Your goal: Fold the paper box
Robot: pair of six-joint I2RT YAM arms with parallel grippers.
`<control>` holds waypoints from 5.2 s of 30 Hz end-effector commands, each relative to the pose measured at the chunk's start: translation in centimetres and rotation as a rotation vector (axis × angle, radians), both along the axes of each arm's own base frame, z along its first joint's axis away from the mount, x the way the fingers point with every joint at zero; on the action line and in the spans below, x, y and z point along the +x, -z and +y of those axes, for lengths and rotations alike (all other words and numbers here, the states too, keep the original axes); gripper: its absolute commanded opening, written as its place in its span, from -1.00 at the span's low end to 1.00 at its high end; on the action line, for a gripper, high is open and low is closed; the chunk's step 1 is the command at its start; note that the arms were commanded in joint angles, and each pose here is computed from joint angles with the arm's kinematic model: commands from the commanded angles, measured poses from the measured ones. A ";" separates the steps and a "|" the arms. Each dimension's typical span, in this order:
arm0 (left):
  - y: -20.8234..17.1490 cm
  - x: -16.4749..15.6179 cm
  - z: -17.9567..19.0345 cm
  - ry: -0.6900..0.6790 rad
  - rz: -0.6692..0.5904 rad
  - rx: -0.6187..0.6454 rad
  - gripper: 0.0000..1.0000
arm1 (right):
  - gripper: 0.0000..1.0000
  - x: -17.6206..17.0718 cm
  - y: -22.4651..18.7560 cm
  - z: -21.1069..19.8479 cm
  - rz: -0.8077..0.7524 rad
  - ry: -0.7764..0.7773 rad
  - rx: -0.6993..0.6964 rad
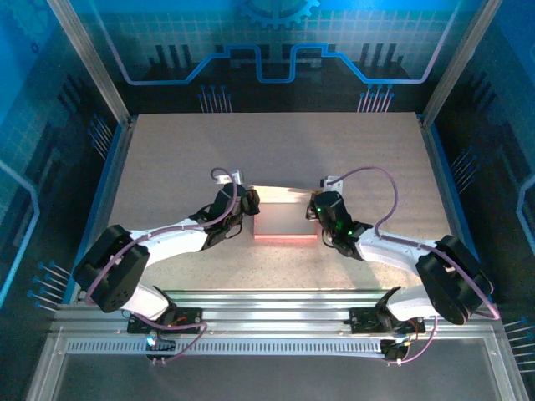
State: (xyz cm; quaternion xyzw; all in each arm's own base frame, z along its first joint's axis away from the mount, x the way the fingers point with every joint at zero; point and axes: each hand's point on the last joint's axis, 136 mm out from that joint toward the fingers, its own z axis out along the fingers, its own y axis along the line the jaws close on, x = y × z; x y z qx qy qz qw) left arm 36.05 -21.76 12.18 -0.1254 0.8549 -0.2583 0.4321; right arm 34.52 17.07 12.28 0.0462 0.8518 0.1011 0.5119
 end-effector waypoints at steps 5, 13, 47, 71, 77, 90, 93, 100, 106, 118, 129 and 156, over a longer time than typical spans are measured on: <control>-0.6 -0.8 -0.8 -0.039 0.033 -0.152 -0.90 | -0.83 0.0 -1.7 1.1 -0.045 0.007 0.104; -0.2 -1.4 -0.9 -0.047 0.013 -0.158 -0.90 | -0.83 -0.6 -1.3 1.1 -0.037 0.010 0.143; 5.4 -7.4 -0.9 0.136 0.002 0.108 -0.80 | -0.66 -6.2 3.0 -1.1 0.037 -0.049 0.112; 5.9 -9.1 -1.5 0.232 0.027 0.236 -0.55 | -0.06 -10.5 5.1 -0.3 0.209 -0.235 0.091; 5.3 -11.6 -1.3 0.346 0.053 0.228 -0.09 | 0.21 -12.7 4.4 -1.3 0.245 -0.272 0.089; -5.2 -13.2 1.9 0.324 0.104 0.135 0.30 | 0.87 -13.0 -5.6 -0.7 0.208 -0.367 0.111; -6.6 -11.7 2.5 0.300 0.174 0.069 0.28 | 0.89 -11.9 -7.0 -0.7 0.270 -0.359 0.158; -6.4 -9.4 1.7 0.288 0.353 -0.009 0.16 | 0.99 -9.5 -6.8 -0.4 0.461 -0.340 0.283; -4.2 -8.3 0.0 0.314 0.443 -0.022 0.16 | 1.00 -8.4 -4.0 0.4 0.544 -0.337 0.339; -2.0 -7.7 -1.8 0.350 0.513 -0.079 0.08 | 0.82 -7.7 -2.0 1.9 0.589 -0.381 0.413; -1.2 -6.8 -2.8 0.352 0.488 -0.131 -0.06 | 0.51 -7.3 -1.1 2.1 0.593 -0.382 0.432; -1.3 -8.6 1.1 0.306 0.477 -0.042 0.24 | 0.64 -10.2 -0.7 -3.0 0.625 -0.276 0.247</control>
